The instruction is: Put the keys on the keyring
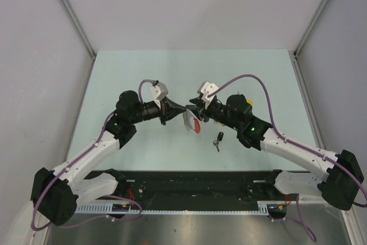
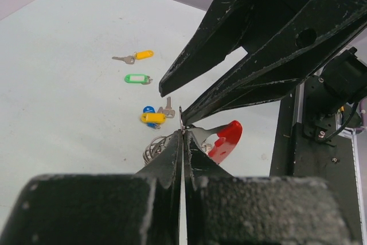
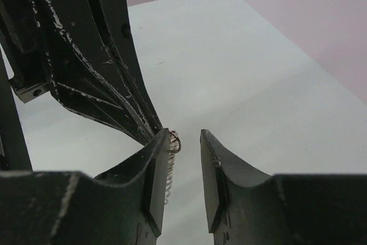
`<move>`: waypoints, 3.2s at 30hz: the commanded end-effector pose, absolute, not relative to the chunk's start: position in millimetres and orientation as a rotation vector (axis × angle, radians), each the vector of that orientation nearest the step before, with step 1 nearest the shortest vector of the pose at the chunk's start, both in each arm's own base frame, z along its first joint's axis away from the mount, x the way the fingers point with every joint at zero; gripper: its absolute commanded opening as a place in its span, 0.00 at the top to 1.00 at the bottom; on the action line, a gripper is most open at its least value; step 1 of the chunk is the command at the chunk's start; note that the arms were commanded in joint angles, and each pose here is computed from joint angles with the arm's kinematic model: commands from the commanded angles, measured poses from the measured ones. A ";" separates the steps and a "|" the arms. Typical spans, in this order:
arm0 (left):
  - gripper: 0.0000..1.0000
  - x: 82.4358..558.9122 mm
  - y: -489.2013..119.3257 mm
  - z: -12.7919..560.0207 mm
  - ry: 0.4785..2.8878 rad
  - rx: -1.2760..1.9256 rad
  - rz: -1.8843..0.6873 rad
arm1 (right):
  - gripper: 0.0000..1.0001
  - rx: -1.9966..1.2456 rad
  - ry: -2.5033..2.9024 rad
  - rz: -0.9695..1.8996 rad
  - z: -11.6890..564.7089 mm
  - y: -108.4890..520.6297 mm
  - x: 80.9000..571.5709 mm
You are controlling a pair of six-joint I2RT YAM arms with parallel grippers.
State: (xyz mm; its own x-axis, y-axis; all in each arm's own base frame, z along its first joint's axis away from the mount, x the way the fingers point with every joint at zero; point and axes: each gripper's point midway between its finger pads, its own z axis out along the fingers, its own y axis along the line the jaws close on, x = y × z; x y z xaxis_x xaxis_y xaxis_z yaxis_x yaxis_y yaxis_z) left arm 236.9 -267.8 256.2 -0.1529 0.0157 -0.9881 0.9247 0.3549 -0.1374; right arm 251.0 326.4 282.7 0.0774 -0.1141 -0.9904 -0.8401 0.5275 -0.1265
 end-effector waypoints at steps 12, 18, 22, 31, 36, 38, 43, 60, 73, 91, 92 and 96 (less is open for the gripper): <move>1.00 236.1 -269.9 291.4 1.404 0.884 -1.037 | 0.76 -0.906 1.358 0.650 302.7 330.9 254.5; 1.00 235.1 -270.0 293.7 1.397 0.883 -1.042 | 0.86 -0.904 1.363 0.636 300.8 332.9 256.0; 1.00 233.9 -271.0 293.7 1.399 0.875 -1.058 | 0.96 -0.910 1.363 0.593 299.0 335.7 256.5; 0.99 233.3 -270.9 296.2 1.402 0.846 -1.078 | 1.00 -0.833 1.343 0.375 305.1 337.2 259.8; 1.00 233.2 -273.3 297.1 1.404 0.816 -1.092 | 1.00 -0.774 1.330 0.247 304.4 342.5 261.6; 1.00 233.4 -274.6 295.4 1.412 0.806 -1.096 | 1.00 -0.770 1.327 0.225 301.2 347.8 258.9; 1.00 239.3 -270.4 293.1 1.431 0.771 -1.058 | 0.97 -0.777 1.316 0.230 301.0 355.8 249.8; 1.00 253.4 -258.3 289.2 1.445 0.775 -0.951 | 0.70 -0.746 1.421 0.434 318.0 310.2 238.7; 1.00 236.4 -266.4 291.1 1.367 0.912 -1.007 | 0.62 -0.799 1.460 0.685 312.7 306.5 239.9; 1.00 252.2 -255.4 281.2 1.430 0.923 -0.894 | 0.61 -0.642 1.959 0.617 225.4 244.4 246.9; 1.00 252.9 -254.0 282.5 1.428 0.920 -0.890 | 0.61 -0.638 2.001 0.599 216.3 240.2 245.4; 0.99 253.9 -250.8 286.0 1.423 0.910 -0.879 | 0.60 -0.628 2.206 0.523 170.1 223.4 237.0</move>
State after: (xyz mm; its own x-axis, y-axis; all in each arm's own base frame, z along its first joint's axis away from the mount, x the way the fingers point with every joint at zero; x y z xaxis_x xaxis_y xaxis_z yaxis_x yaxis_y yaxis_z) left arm 246.0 -254.2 252.6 -0.1272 0.0676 -0.9896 0.9134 0.3970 -0.0903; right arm 247.5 244.5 206.1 -0.4253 -0.2168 -0.8787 -0.6688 0.7295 0.1437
